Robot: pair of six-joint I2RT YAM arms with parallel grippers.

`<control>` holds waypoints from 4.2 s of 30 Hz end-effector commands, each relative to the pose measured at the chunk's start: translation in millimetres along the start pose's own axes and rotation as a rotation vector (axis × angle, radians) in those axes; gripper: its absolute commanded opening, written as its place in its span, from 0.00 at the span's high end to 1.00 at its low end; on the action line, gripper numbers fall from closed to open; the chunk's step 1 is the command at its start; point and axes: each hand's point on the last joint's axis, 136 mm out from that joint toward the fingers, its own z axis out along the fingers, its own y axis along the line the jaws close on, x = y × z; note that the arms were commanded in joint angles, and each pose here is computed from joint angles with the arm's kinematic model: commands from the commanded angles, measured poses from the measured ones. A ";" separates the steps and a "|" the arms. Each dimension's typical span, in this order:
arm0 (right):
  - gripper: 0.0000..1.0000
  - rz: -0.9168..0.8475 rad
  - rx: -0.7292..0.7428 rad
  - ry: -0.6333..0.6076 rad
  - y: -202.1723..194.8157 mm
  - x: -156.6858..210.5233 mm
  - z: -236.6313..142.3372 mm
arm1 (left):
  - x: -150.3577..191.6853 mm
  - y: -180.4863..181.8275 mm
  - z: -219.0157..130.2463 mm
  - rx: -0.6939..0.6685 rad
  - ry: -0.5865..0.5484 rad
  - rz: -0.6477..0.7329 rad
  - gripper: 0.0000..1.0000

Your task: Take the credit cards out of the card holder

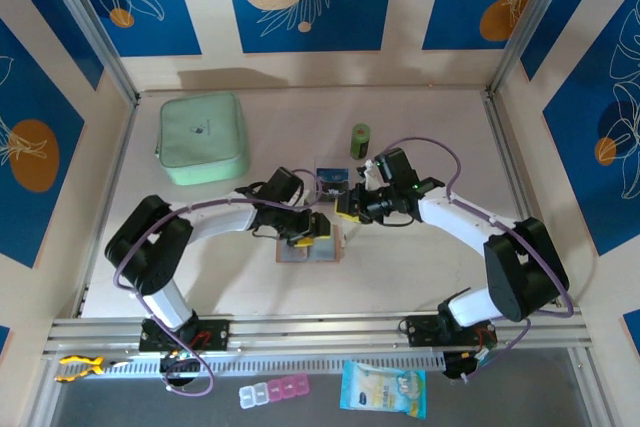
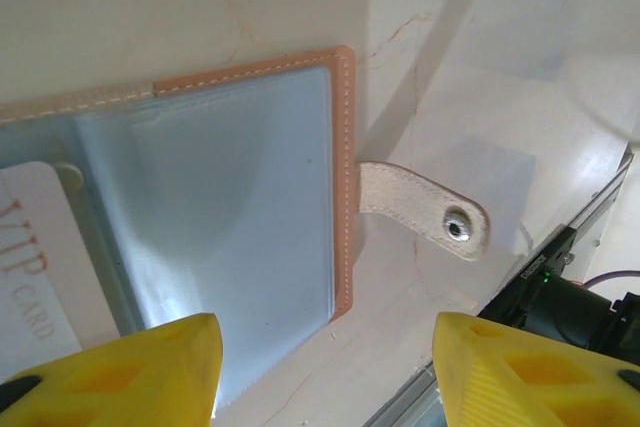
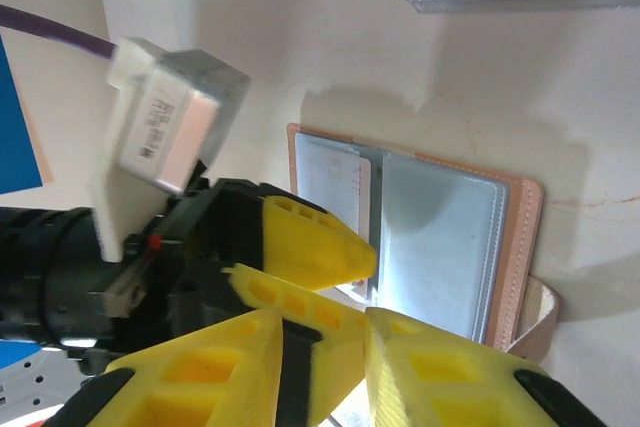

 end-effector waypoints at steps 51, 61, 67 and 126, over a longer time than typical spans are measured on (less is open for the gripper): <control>0.80 -0.026 0.105 0.266 0.2 48.3 112.2 | 9.7 109.1 -34.3 -0.139 -0.053 -0.130 0.96; 0.76 -0.030 0.131 0.278 -4.0 48.7 117.1 | 10.0 109.3 -33.1 -0.133 -0.050 -0.135 0.97; 0.80 -0.036 0.104 0.293 0.8 49.5 120.5 | 10.0 109.1 -32.3 -0.129 -0.048 -0.134 0.97; 0.78 -0.092 0.272 0.242 -3.5 44.3 92.0 | 0.8 84.7 -49.2 -0.085 -0.083 -0.108 0.95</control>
